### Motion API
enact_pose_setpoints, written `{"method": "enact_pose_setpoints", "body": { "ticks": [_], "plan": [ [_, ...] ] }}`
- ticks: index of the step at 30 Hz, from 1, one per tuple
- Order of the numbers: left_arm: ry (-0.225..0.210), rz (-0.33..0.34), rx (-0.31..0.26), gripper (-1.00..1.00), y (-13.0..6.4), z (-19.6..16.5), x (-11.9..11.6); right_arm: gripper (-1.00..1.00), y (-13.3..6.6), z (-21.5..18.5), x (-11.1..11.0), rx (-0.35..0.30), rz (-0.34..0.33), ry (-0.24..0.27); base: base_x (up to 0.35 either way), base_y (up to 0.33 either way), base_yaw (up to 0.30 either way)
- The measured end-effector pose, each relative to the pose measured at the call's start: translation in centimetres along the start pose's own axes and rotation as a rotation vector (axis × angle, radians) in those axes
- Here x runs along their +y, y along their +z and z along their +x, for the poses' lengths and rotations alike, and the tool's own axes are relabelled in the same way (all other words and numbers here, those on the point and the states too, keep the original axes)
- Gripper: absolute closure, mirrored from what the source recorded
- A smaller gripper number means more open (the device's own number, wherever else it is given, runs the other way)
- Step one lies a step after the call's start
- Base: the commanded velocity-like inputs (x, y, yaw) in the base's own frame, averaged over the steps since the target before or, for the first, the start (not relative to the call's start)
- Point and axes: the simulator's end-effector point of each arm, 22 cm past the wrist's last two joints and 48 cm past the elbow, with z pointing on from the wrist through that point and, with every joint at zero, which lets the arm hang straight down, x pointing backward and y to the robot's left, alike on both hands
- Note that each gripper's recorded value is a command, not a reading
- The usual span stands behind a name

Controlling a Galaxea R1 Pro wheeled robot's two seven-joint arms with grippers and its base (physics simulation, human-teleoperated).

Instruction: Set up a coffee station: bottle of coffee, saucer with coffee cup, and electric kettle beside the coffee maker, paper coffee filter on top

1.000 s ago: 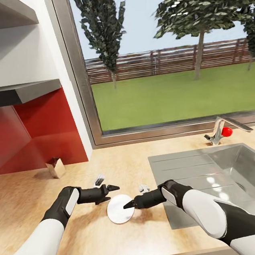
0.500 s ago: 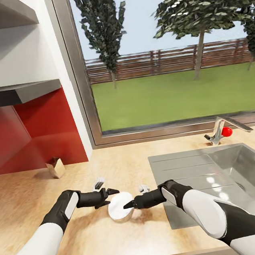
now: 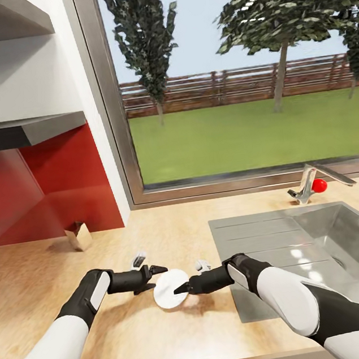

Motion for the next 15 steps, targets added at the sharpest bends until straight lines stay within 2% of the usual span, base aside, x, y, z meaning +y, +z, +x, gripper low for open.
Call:
{"method": "enact_pose_setpoints", "body": {
  "ticks": [15],
  "plan": [
    [-0.007,0.01,-0.006,-1.0,-0.06,-0.13,-0.14,-1.0,0.0,0.0,-0.03,0.0,0.001,0.002,0.0,0.0,0.0]
  ]
}}
